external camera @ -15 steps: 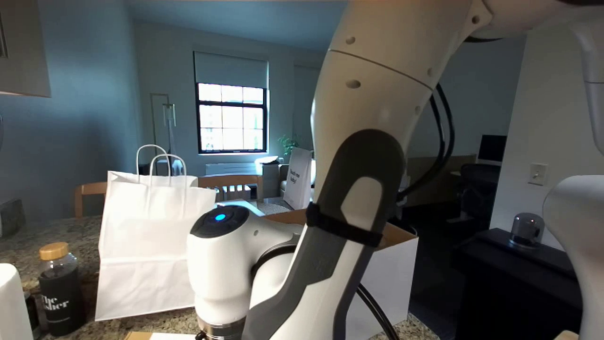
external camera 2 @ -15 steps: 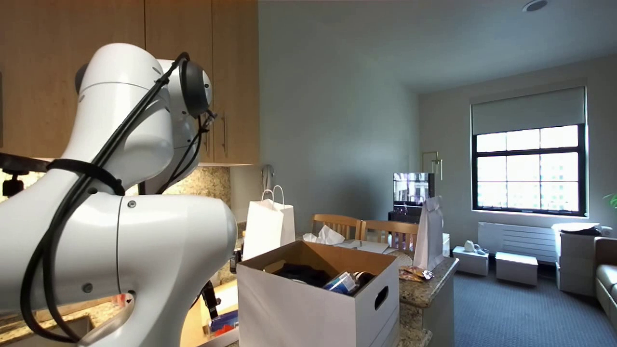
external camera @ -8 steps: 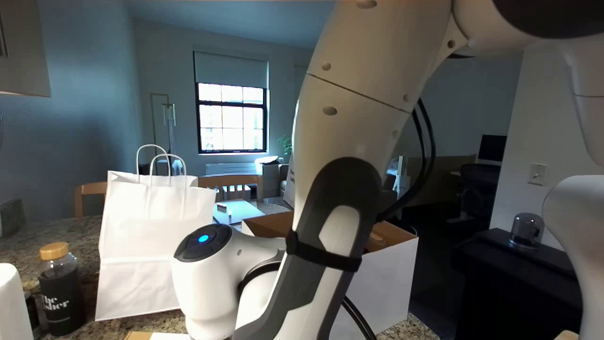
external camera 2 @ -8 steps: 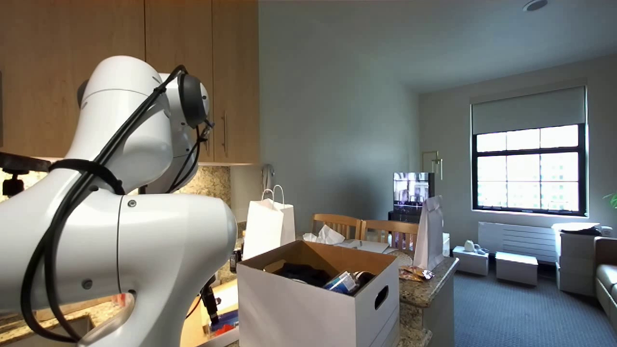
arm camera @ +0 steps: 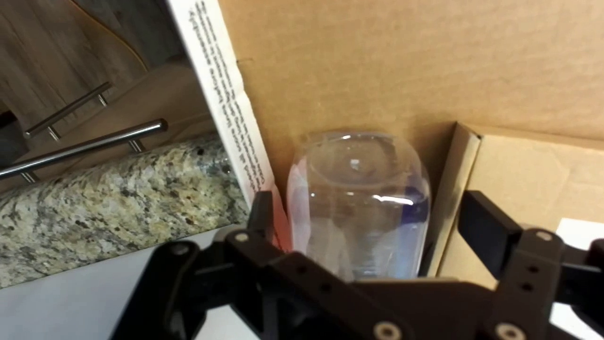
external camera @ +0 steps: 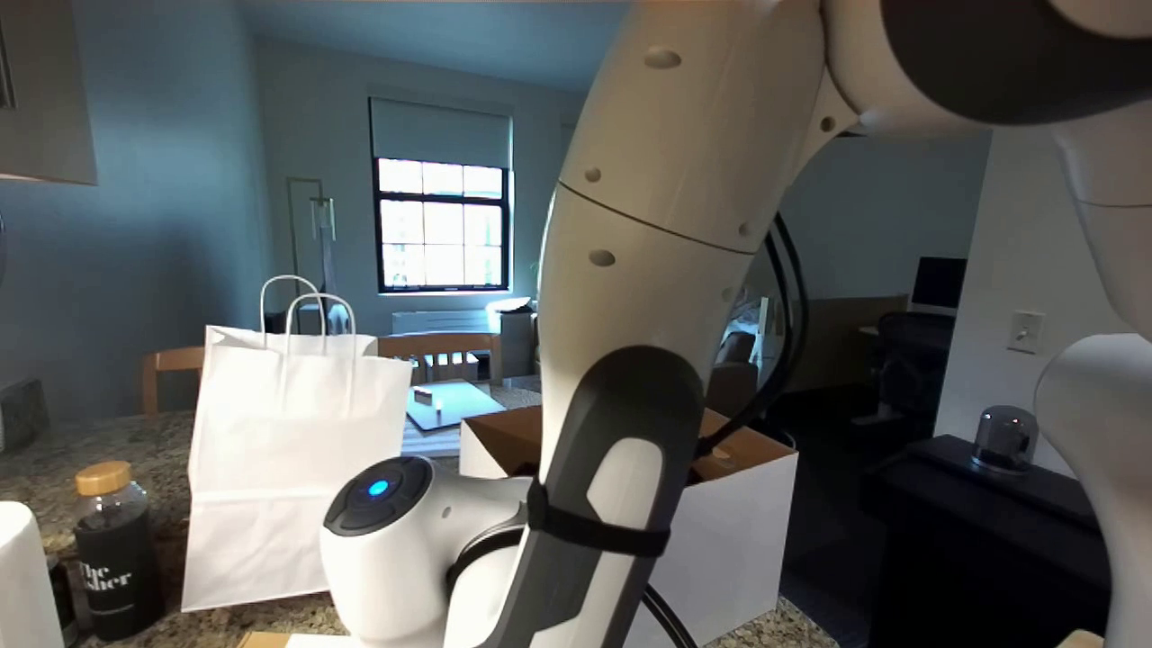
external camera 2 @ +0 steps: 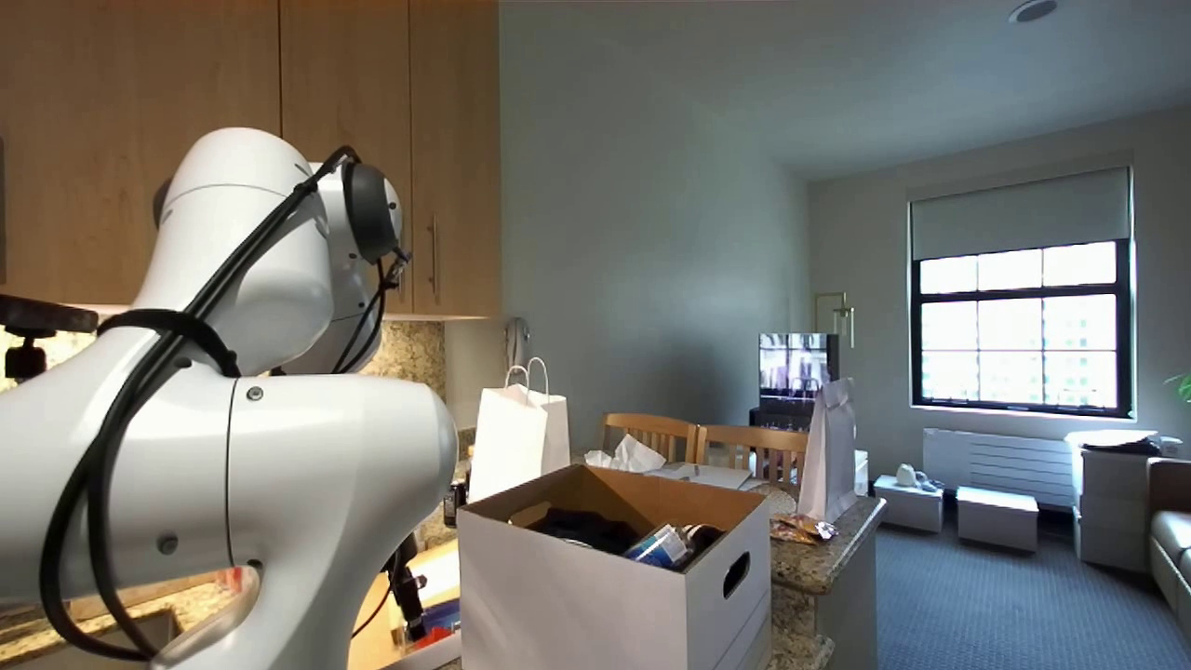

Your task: Pick up two empty bottles and place them in the white storage box

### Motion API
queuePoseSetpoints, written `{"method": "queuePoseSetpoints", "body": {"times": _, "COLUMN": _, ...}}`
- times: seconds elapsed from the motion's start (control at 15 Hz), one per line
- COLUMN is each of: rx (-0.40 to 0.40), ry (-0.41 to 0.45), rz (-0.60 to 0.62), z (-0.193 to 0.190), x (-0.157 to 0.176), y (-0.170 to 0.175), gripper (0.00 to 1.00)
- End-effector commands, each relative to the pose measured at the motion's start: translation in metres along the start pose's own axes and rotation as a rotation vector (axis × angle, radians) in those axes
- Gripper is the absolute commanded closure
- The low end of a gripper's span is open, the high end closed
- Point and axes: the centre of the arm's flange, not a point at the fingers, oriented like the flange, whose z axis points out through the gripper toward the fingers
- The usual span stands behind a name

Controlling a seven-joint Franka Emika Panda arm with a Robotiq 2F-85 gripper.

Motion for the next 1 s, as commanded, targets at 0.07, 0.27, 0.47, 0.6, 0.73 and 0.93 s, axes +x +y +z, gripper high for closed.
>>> {"method": "queuePoseSetpoints", "body": {"times": 0.07, "rx": -0.030, "ry": 0.017, "rz": 0.005, "z": 0.009, "x": 0.002, "y": 0.001, "gripper": 0.27}}
{"method": "queuePoseSetpoints", "body": {"times": 0.27, "rx": -0.028, "ry": 0.013, "rz": -0.003, "z": 0.011, "x": 0.002, "y": -0.002, "gripper": 0.47}}
{"method": "queuePoseSetpoints", "body": {"times": 0.47, "rx": -0.018, "ry": 0.014, "rz": 0.000, "z": 0.008, "x": 0.003, "y": -0.005, "gripper": 0.58}}
{"method": "queuePoseSetpoints", "body": {"times": 0.6, "rx": -0.009, "ry": 0.019, "rz": -0.004, "z": 0.002, "x": 0.000, "y": -0.006, "gripper": 0.65}}
{"method": "queuePoseSetpoints", "body": {"times": 0.73, "rx": 0.005, "ry": 0.029, "rz": -0.001, "z": -0.010, "x": -0.005, "y": -0.006, "gripper": 0.65}}
{"method": "queuePoseSetpoints", "body": {"times": 0.93, "rx": 0.035, "ry": 0.055, "rz": 0.016, "z": -0.040, "x": -0.020, "y": -0.001, "gripper": 0.65}}
